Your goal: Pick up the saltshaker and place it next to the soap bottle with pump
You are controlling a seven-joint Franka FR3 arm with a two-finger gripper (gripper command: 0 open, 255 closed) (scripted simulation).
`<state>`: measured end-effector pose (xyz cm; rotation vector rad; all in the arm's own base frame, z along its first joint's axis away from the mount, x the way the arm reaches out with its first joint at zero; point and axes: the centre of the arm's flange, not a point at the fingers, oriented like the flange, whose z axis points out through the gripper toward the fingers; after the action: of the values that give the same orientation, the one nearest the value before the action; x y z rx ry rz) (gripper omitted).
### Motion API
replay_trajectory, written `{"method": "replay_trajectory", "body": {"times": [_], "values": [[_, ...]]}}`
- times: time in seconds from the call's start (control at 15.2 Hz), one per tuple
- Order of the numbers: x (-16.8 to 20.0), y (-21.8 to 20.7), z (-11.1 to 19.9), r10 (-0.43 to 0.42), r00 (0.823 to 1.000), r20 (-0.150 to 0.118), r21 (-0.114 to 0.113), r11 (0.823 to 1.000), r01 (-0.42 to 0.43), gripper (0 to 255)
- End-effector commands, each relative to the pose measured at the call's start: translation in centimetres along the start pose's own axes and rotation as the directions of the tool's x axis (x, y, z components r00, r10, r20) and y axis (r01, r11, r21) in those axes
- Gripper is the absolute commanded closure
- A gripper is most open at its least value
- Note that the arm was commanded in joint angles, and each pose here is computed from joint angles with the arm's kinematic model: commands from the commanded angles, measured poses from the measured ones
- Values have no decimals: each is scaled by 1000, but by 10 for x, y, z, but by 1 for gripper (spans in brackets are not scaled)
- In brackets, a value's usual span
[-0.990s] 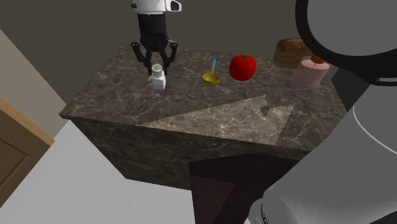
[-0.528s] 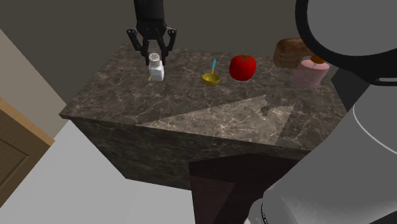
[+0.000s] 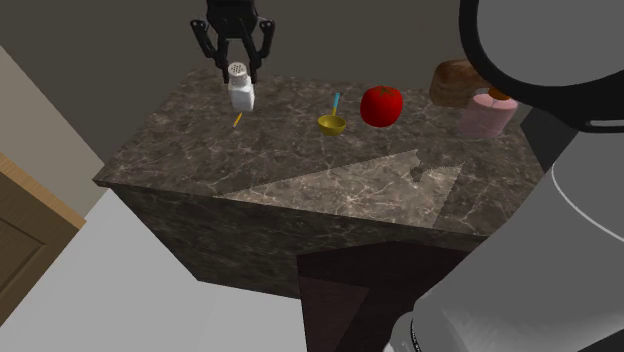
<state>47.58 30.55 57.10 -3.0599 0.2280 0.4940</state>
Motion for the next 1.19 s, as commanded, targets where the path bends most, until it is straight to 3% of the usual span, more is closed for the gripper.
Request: {"method": "replay_trajectory", "body": {"times": [0.0,0.4,1.12], "values": [[-3,0,-10,0,1000,0,0,1000,0,255],[-12,0,-39,0,1000,0,0,1000,0,255],[24,140,-53,0,1000,0,0,1000,0,255]]}}
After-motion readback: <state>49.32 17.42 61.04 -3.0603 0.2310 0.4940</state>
